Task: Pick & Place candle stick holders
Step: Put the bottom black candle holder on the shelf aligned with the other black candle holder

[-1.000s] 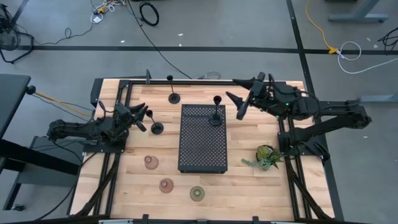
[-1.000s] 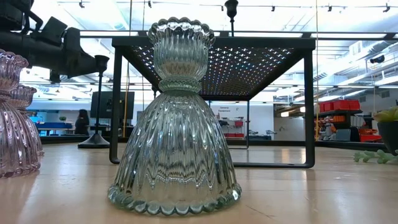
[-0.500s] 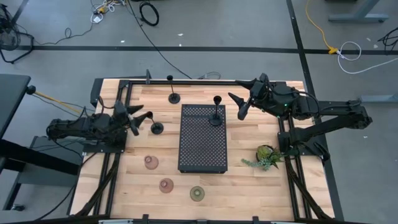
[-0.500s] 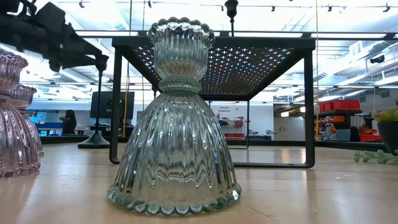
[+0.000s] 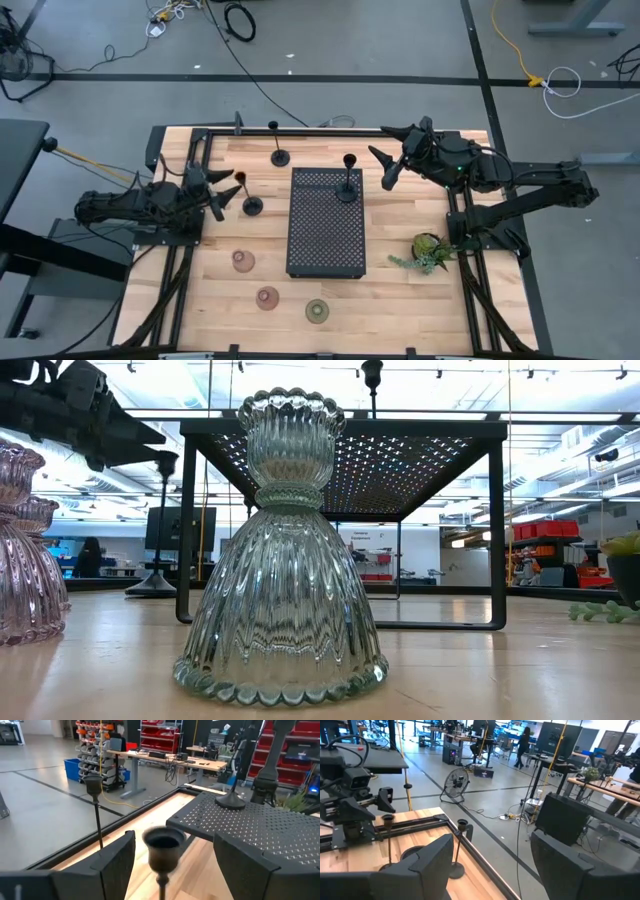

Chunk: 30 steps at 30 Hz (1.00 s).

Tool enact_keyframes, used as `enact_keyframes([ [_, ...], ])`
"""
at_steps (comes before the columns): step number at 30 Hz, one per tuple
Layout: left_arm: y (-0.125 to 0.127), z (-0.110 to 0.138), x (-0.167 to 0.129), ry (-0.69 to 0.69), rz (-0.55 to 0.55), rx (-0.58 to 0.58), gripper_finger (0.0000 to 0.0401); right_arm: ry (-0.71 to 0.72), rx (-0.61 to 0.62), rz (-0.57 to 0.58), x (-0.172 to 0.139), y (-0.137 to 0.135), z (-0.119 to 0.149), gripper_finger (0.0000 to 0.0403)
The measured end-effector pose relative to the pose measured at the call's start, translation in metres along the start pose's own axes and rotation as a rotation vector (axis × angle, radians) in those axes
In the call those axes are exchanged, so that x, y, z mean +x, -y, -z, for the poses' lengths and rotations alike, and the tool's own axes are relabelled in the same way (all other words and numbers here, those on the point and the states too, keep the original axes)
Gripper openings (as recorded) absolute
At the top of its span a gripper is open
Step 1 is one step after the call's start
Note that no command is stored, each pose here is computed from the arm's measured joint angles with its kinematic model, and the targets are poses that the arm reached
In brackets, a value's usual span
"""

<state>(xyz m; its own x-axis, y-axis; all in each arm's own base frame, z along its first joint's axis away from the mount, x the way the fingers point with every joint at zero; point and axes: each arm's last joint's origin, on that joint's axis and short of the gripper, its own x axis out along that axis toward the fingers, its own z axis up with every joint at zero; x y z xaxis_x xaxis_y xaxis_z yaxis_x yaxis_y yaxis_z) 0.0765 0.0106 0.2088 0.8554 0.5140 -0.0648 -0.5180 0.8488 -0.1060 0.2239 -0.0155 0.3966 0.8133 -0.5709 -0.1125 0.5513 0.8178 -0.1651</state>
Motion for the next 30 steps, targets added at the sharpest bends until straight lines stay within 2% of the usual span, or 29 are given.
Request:
enact_keyframes([
  [4,0.000,0.000,0.000,-0.001,0.002,-0.015,0.0269,0.000,0.000,0.000,0.000,0.000,0.000,0.0265],
  [8,0.000,0.008,0.000,-0.081,0.038,-0.008,0.0269,-0.004,-0.003,-0.001,0.000,0.000,0.000,0.0265],
  [11,-0.001,0.016,0.000,-0.158,0.005,-0.032,0.0268,-0.004,-0.003,-0.001,0.000,0.000,0.001,0.0265],
  [17,0.002,0.018,0.008,-0.183,-0.069,-0.007,0.0268,-0.004,0.020,-0.002,0.000,0.000,0.000,0.0265],
  [24,0.014,0.017,0.024,-0.198,-0.071,0.043,0.0267,-0.004,0.023,-0.003,0.000,0.000,0.001,0.0265],
  [27,0.019,0.017,0.030,-0.192,-0.068,0.060,0.0248,-0.004,0.023,-0.003,0.000,0.000,0.000,0.0265],
  [30,0.022,0.018,0.034,-0.207,-0.060,0.090,0.0191,-0.004,0.032,-0.004,0.000,0.000,0.001,0.0265],
])
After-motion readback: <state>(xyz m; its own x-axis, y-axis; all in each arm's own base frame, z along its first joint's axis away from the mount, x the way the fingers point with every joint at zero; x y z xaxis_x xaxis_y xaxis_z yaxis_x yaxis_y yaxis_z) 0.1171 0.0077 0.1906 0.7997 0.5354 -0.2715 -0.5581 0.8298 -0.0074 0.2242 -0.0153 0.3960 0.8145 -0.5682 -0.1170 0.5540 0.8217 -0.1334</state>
